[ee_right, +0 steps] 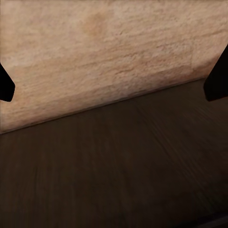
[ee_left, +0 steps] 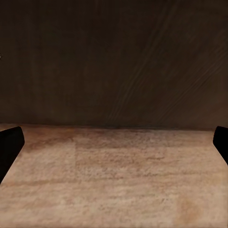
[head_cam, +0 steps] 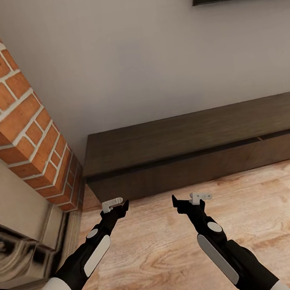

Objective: Place each of the two pumpkins and all three candles from the living room inside a cabinet in the living room (use any cabinet), then make sure every cabinet is closed, and position the cauldron so it is next to a table in the living room.

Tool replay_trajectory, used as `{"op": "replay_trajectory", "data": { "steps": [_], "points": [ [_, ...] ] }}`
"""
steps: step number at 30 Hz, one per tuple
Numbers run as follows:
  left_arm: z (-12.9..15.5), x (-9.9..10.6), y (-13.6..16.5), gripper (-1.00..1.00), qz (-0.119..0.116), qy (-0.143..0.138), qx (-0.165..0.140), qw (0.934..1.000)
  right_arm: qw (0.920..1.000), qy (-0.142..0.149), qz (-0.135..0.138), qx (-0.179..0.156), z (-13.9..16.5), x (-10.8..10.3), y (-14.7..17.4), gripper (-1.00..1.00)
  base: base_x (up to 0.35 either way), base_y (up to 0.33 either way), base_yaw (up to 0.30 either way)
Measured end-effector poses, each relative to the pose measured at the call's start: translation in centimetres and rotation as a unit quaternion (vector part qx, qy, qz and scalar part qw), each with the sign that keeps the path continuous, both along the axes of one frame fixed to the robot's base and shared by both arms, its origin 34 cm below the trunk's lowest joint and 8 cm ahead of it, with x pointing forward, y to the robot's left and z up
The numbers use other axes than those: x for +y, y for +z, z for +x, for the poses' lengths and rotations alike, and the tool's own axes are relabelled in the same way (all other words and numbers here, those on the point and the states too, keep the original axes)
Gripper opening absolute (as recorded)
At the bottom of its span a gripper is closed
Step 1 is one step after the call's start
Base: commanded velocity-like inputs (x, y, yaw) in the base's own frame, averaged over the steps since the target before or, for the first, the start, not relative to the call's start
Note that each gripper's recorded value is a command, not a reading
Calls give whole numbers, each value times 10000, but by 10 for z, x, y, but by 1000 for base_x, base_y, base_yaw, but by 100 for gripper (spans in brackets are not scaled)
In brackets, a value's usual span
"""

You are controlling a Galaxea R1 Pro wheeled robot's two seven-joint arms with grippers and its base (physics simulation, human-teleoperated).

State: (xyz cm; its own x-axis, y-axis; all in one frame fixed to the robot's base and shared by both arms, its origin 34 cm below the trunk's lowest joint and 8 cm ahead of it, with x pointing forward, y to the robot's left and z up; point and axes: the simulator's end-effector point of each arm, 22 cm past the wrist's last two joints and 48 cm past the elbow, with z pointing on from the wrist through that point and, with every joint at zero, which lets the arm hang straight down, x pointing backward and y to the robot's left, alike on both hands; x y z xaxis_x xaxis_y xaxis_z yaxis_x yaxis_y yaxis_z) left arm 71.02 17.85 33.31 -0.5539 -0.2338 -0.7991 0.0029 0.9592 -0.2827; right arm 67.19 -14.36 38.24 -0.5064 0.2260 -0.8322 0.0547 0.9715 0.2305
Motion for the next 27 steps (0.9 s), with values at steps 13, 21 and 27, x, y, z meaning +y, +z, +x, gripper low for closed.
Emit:
{"op": "replay_trajectory", "data": {
  "steps": [13, 21, 27],
  "points": [
    [0, 1, 0, 100, 1, 12, 2, 10000, 10000, -6, -3, 1, 0, -1, 0, 100, -24, 15, 0],
    [0, 1, 0, 100, -1, 16, -4, 10000, 10000, -6, -2, 0, 0, 0, 0, 100, -7, 6, 0],
    [0, 1, 0, 100, 0, 14, -5, 10000, 10000, -7, 0, 0, 0, -1, 0, 100, 0, 0, 0]
  ]
}}
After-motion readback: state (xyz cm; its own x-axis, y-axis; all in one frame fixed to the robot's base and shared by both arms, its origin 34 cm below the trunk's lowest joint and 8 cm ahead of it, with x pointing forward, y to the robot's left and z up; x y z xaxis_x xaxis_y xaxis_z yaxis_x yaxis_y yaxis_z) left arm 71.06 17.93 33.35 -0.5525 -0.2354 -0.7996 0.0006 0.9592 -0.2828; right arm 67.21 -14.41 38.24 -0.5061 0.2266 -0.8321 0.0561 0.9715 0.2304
